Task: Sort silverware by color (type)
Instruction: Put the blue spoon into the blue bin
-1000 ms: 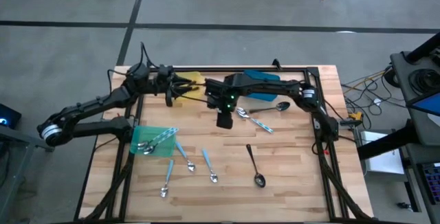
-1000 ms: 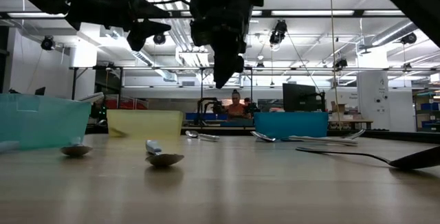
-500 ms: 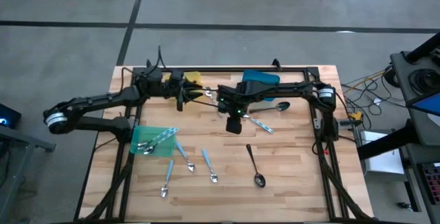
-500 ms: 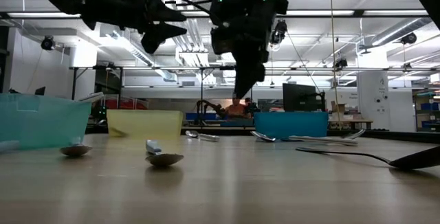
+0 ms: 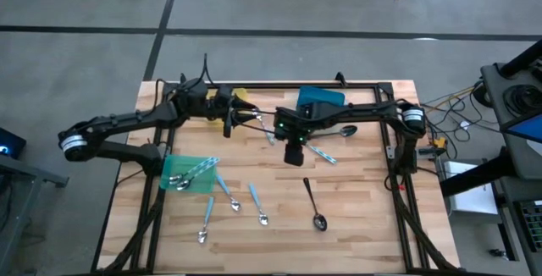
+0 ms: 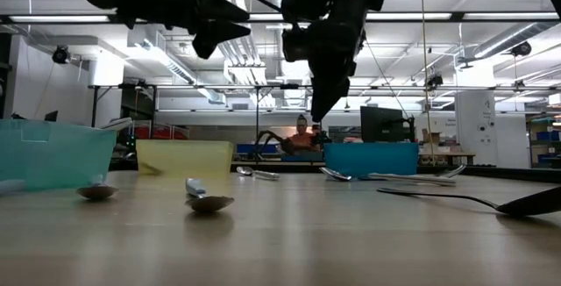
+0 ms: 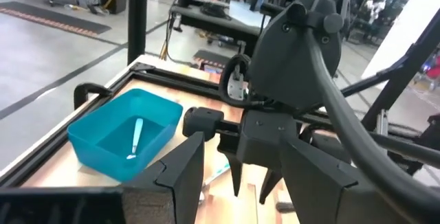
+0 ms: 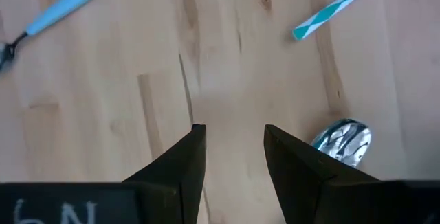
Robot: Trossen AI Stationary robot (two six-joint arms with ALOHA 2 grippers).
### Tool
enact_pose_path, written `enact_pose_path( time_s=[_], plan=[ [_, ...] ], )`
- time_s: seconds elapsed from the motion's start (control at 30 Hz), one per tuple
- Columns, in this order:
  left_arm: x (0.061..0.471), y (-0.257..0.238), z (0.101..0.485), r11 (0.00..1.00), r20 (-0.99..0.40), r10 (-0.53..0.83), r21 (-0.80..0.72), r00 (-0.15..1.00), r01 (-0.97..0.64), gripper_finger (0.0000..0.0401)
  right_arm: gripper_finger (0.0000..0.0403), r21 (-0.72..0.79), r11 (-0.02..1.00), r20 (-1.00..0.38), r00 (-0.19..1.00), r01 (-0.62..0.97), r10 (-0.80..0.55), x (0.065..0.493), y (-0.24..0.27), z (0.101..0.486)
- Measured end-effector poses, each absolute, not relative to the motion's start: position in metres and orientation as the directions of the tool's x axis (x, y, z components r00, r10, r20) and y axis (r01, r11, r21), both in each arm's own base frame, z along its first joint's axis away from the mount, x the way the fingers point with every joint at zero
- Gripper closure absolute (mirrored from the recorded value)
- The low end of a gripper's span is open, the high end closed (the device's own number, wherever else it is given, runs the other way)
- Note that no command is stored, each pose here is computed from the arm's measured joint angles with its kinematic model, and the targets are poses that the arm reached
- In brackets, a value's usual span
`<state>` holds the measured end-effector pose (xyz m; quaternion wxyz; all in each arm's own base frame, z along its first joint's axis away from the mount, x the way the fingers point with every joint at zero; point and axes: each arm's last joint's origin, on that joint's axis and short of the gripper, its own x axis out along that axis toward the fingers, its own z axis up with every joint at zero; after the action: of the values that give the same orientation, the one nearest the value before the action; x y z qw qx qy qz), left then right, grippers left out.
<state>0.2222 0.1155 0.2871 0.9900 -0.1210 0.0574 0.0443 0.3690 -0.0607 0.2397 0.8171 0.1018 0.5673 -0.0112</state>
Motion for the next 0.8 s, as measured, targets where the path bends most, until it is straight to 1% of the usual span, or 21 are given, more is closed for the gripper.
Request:
enact_pose_path(
  time_s=[0.1,0.2,0.37,0.6,0.8],
  plan=[
    [0.225,0.113,0.297,0.969,-0.142,0.059,-0.229,0.988,-0.091,0.0235,0.0266,0.139,0.986,-0.919,0.384,0.097,0.092,0.367,-0.058,0.244],
    [0.228,0.11,0.307,0.974,-0.174,0.043,-0.21,0.984,-0.08,0.0235,0.0266,0.137,0.986,-0.911,0.404,0.092,0.089,0.368,-0.058,0.244],
    [0.232,0.103,0.324,0.984,-0.219,0.068,-0.148,0.973,-0.102,0.0235,0.0266,0.131,0.988,-0.899,0.43,0.083,0.083,0.369,-0.058,0.246],
    [0.234,0.097,0.327,0.988,-0.223,0.074,-0.114,0.972,-0.102,0.0235,0.0266,0.126,0.989,-0.885,0.459,0.072,0.08,0.372,-0.057,0.248],
    [0.239,0.099,0.322,0.985,-0.244,0.111,-0.103,0.963,-0.14,0.0235,0.0266,0.123,0.99,-0.868,0.491,0.069,0.074,0.375,-0.057,0.25]
  ],
)
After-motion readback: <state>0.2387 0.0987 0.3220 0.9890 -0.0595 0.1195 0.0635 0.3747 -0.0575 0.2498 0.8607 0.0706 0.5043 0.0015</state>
